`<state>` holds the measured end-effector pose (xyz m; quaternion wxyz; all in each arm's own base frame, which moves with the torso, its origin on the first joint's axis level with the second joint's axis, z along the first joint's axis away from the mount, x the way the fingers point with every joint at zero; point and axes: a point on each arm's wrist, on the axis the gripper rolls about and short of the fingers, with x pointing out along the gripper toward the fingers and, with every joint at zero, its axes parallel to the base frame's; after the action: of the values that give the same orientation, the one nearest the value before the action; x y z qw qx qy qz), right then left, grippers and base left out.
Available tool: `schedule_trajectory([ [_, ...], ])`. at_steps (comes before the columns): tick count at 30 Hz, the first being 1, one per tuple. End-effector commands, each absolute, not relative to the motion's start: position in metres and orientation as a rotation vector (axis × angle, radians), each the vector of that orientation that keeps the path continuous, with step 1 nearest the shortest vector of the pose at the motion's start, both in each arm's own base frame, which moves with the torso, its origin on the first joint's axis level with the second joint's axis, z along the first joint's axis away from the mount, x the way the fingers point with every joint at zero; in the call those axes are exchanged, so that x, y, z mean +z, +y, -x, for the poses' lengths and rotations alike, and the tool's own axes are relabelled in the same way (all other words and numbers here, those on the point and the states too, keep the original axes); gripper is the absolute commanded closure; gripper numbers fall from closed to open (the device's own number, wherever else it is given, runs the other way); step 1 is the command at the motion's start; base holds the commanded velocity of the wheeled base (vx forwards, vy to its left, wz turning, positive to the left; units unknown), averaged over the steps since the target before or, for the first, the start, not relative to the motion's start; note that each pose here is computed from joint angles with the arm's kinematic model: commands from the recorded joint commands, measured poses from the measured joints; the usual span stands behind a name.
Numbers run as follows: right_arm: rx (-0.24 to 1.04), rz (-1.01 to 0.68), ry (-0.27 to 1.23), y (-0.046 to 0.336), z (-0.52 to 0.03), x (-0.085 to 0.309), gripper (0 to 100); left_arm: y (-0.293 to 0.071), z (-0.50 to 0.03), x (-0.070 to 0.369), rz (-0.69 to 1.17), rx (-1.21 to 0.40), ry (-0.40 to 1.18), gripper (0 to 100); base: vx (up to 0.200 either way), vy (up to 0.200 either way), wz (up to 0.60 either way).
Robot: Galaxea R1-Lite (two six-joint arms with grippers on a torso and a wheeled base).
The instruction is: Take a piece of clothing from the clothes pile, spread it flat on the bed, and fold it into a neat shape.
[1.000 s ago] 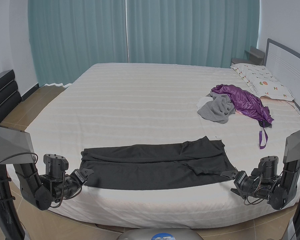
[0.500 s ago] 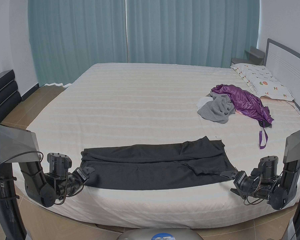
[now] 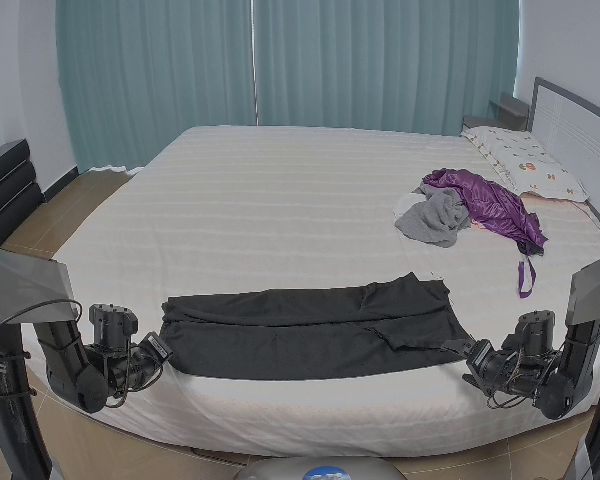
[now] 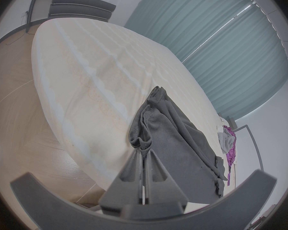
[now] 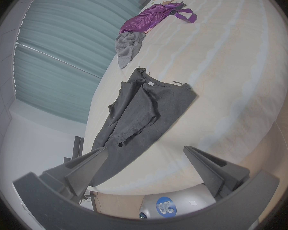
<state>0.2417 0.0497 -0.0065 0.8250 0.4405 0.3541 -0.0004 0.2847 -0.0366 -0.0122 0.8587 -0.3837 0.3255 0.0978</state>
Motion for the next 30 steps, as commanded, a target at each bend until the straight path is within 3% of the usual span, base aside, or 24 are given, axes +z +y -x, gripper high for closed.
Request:
schedule_trajectory([
  [1,-0.005,-0.932,0.755,0.052,-0.246,-0.011,0,-0.036,-0.284,-0.008,0.812,0.2,0.669,100,0.0,0.0,0.0],
  [20,-0.101,-0.898,0.706,0.063,-0.299,-0.031,0,-0.036,-0.285,-0.002,0.82,0.192,0.65,100,0.0,0.0,0.0],
  [21,-0.1,-0.9,0.703,0.063,-0.3,-0.03,100,-0.036,-0.285,-0.002,0.82,0.192,0.65,100,0.0,0.0,0.0],
  [30,-0.112,-0.897,0.681,0.062,-0.299,-0.026,100,-0.036,-0.285,-0.001,0.819,0.192,0.648,100,0.0,0.0,0.0],
])
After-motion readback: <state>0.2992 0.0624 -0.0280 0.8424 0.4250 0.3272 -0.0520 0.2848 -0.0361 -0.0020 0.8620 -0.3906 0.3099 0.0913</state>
